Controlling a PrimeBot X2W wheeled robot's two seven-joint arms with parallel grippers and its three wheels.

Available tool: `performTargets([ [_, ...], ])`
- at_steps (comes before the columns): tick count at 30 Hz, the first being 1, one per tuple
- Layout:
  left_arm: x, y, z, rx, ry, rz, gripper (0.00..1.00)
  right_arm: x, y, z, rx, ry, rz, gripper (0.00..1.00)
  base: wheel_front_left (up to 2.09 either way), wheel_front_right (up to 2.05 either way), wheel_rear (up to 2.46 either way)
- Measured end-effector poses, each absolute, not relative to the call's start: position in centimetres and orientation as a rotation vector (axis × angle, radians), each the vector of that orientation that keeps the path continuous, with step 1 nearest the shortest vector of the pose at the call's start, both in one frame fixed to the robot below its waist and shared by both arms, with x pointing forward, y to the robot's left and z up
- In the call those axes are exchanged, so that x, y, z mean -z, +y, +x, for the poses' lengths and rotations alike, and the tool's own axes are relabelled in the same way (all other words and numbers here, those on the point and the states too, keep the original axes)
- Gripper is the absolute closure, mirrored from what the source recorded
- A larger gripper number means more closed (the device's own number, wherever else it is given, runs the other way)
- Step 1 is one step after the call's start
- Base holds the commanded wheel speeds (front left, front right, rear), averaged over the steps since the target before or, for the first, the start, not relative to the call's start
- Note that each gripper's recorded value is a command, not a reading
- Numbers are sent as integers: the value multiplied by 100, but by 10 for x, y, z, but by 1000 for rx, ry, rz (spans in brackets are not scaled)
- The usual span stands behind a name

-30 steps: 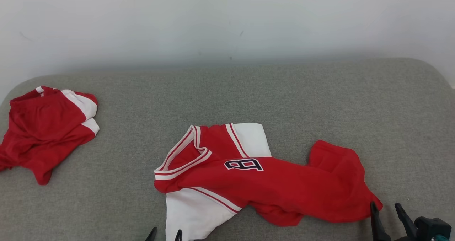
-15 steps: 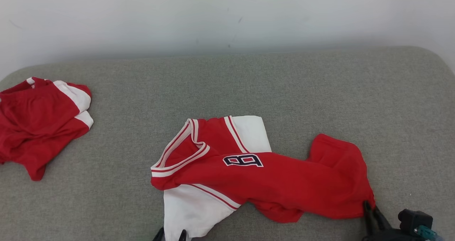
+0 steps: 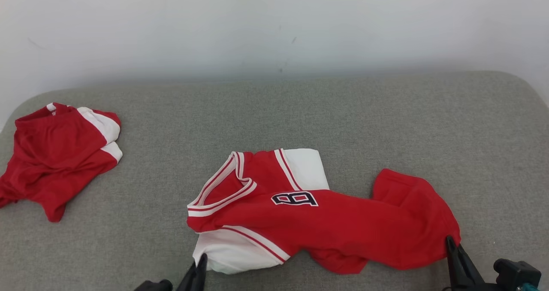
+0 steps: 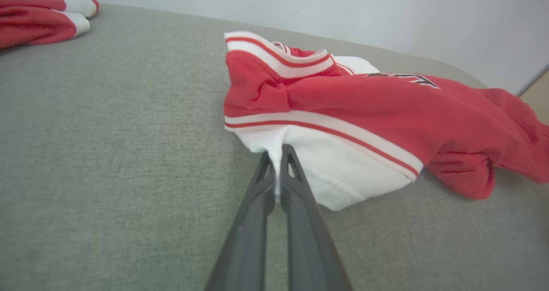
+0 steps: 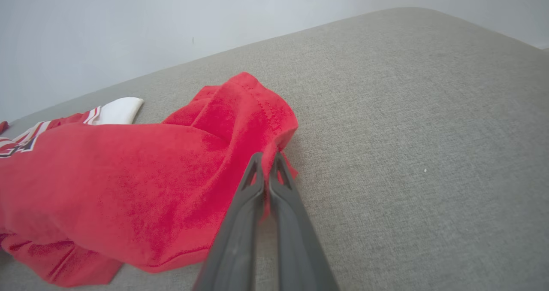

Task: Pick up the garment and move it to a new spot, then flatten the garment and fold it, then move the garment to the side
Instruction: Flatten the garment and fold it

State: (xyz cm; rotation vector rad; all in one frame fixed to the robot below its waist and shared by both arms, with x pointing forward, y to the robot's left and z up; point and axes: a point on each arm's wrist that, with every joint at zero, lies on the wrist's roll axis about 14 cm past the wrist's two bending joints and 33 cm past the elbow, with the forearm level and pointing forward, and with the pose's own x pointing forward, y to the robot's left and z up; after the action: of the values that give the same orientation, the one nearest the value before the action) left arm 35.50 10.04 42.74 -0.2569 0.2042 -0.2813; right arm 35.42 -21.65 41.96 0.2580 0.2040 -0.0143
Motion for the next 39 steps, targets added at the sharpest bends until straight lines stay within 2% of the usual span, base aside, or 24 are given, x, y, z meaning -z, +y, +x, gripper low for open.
performTargets([
  [8,-494,113,380,295,-12,-228,100,-471,-207,366,-48,44,275,100,0,0,0],
  [13,-554,108,418,384,-149,-126,100,-521,-197,398,-111,-66,267,100,0,0,0],
  [19,-642,103,479,457,-289,-29,100,-587,-193,462,-155,-177,260,100,0,0,0],
  [22,-707,100,524,480,-376,-57,100,-644,-196,516,-164,-266,255,100,0,0,0],
  [25,-750,91,549,512,-464,100,100,-684,-201,553,-162,-328,266,100,0,0,0],
  [29,-790,85,586,514,-526,175,100,-728,-209,598,-154,-384,261,100,0,0,0],
  [34,-824,81,628,493,-580,191,100,-756,-222,643,-124,-406,258,100,0,0,0],
  [39,-833,79,666,464,-599,191,100,-755,-234,682,-81,-386,240,100,0,0,0],
])
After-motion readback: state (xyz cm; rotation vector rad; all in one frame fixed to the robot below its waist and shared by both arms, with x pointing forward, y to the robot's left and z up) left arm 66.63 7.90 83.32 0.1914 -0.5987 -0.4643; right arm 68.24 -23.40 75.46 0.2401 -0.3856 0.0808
